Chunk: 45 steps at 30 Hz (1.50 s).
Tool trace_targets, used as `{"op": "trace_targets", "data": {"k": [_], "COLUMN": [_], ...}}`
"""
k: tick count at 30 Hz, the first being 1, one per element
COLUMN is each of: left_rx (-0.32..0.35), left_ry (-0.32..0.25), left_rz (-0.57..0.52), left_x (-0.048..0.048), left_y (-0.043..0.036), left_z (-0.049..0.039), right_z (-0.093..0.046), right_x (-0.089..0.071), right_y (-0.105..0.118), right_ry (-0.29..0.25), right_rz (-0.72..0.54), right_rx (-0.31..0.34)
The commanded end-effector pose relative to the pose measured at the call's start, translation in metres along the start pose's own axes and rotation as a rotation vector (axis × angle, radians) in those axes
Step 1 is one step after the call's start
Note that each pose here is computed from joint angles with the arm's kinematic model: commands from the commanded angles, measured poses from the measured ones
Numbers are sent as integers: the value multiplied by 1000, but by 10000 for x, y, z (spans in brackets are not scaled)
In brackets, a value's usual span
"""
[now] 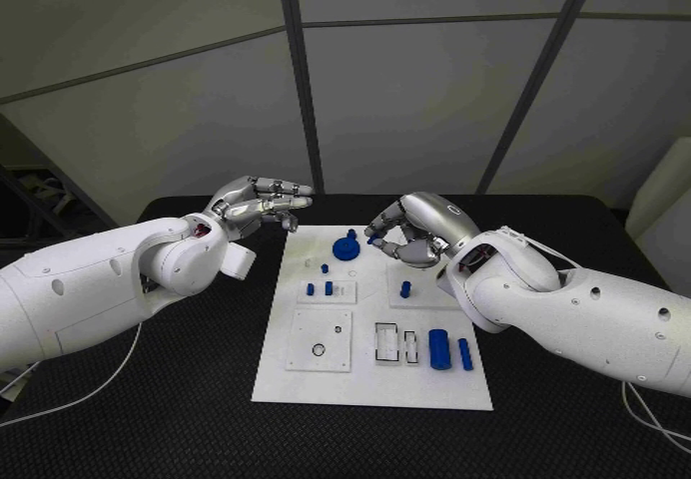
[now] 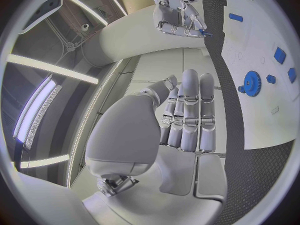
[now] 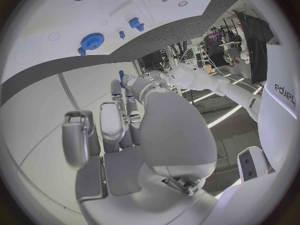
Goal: Assemble the parts on the task board
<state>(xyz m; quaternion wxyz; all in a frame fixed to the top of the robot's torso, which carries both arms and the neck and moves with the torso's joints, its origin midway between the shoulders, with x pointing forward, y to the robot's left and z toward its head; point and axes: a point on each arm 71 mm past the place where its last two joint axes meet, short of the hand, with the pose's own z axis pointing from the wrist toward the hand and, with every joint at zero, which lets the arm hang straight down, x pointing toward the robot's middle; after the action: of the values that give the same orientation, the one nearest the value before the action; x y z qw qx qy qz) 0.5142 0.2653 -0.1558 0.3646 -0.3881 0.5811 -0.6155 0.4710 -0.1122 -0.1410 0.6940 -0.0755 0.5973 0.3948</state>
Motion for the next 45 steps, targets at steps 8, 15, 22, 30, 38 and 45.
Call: {"op": "trace_targets", "data": {"k": [8,15,22,30,38,45], "left_rx": [21,21,21,21,21,21], "left_ry": [-1,-2,-4,-7,-8,-9], "left_rz": [-4,-4,-3,-2,-2,-2], "left_x": [-4,-7,-15,-25,-30,-32], "left_y": [-25,-25,-24,-24,-24,-24], "left_z": [0,0,-1,-3,-5,-5], "right_z": [6,6,7,7,7,8], "right_x": [-11,-10,-9,-9,-9,-8], "right_y": [13,14,14,14,13,13], "right_ry": [-6,-6,-5,-4,-4,-3], "right_rz": [1,1,1,1,1,1], "right_rx": [-11,-12,-12,-12,-11,-11]}}
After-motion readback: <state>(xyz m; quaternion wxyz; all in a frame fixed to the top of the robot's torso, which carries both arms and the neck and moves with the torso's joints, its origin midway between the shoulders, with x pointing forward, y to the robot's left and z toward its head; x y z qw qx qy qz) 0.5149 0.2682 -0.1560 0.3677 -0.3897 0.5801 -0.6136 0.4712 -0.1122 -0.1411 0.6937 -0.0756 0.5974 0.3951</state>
